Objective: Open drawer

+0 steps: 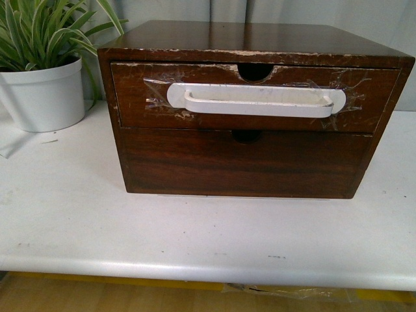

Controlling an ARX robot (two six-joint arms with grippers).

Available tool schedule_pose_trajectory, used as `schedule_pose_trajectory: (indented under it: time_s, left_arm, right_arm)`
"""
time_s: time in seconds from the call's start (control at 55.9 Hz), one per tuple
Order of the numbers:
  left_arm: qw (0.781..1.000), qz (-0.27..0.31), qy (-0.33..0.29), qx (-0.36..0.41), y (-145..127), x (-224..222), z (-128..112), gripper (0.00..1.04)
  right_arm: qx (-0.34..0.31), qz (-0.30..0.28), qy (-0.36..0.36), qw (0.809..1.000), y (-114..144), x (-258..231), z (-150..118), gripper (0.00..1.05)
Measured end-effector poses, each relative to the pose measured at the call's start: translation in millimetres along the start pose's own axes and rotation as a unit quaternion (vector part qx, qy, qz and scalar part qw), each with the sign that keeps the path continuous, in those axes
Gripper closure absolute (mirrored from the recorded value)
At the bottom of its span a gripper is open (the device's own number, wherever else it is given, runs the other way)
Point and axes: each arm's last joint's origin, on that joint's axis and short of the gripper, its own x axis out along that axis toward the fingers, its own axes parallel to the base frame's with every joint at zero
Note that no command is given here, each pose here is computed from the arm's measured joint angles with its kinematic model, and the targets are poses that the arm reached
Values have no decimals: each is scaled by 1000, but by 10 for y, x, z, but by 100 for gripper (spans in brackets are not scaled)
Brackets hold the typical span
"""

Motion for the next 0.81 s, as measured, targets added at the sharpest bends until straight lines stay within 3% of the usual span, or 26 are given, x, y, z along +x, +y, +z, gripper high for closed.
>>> schedule_pose_trajectory:
  time_s: [0.805]
  left_arm:
    - [1000,0,0,0,0,0,0,6]
  right_arm:
    - [0,0,0,1000,0,0,0,9]
